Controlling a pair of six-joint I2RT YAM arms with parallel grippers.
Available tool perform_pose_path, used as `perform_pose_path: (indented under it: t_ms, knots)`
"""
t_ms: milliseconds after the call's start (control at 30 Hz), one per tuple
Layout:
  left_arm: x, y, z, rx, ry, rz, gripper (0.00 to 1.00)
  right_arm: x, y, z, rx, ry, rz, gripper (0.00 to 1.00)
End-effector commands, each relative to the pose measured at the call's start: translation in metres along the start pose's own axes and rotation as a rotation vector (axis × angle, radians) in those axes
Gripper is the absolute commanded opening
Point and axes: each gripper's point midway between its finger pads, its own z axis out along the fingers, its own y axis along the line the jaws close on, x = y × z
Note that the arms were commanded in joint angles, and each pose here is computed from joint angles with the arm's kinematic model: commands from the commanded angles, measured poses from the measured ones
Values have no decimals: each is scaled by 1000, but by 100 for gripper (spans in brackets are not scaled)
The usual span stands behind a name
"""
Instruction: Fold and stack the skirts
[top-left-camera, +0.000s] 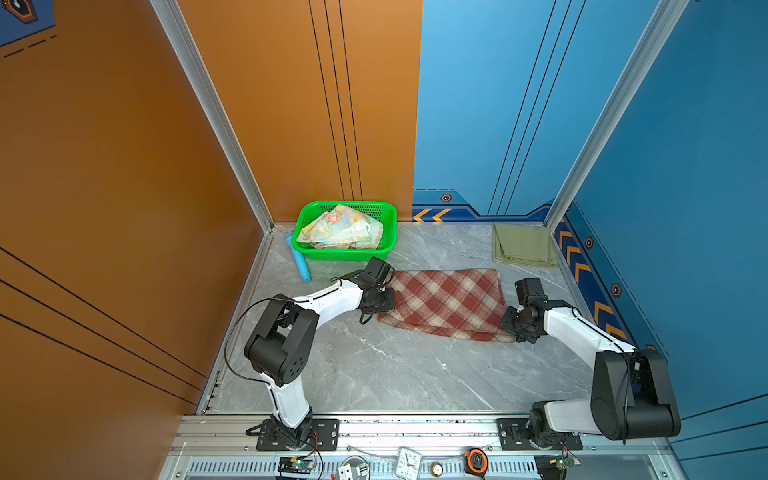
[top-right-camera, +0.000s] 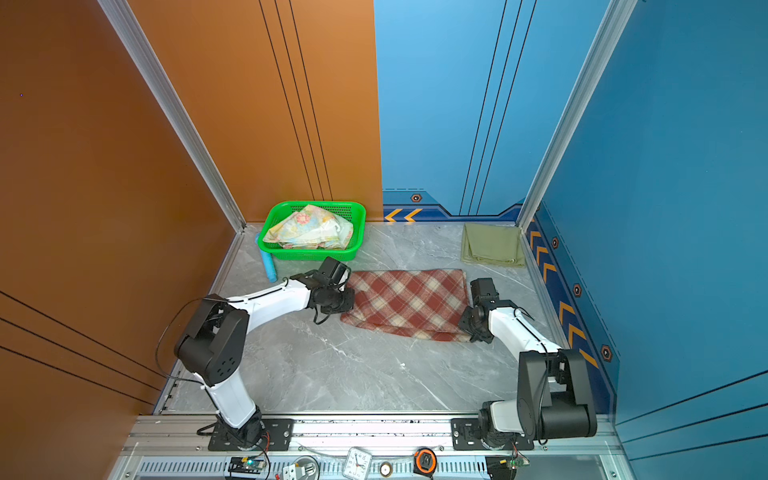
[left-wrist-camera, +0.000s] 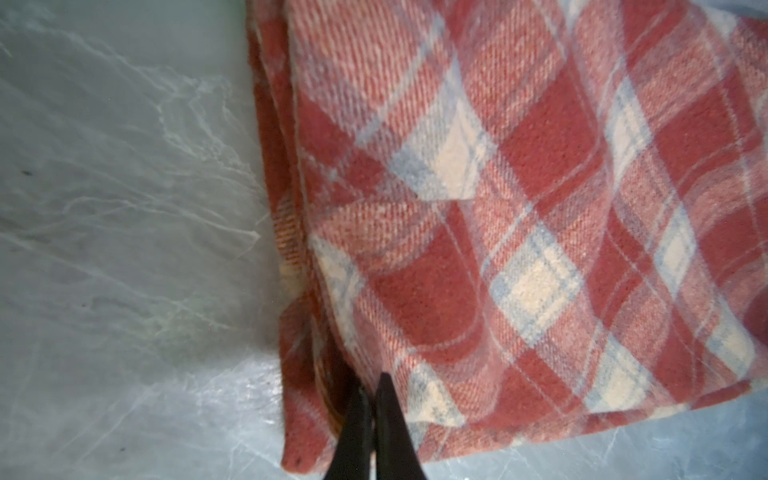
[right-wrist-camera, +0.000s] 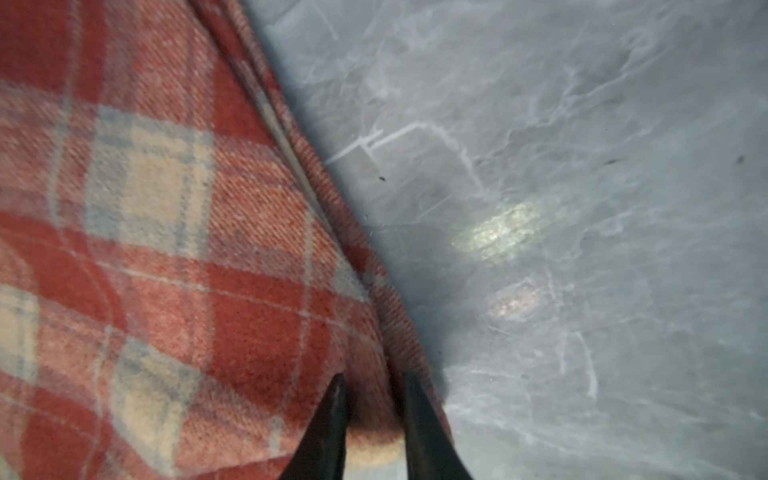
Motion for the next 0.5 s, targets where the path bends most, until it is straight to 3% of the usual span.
perform_pose_path:
  t_ms: [0,100,467]
  knots:
    - [-7,-11,-10,19,-13,20,0,-4,1,4,-8,-9,-7,12]
    - [-10,-14,-14,24,-22,21,0,-10,4,0,-20,-27,-12,0]
    - [-32,-27,-44,51,-79,36,0,-36,25,-40,-87,-103,-22,0]
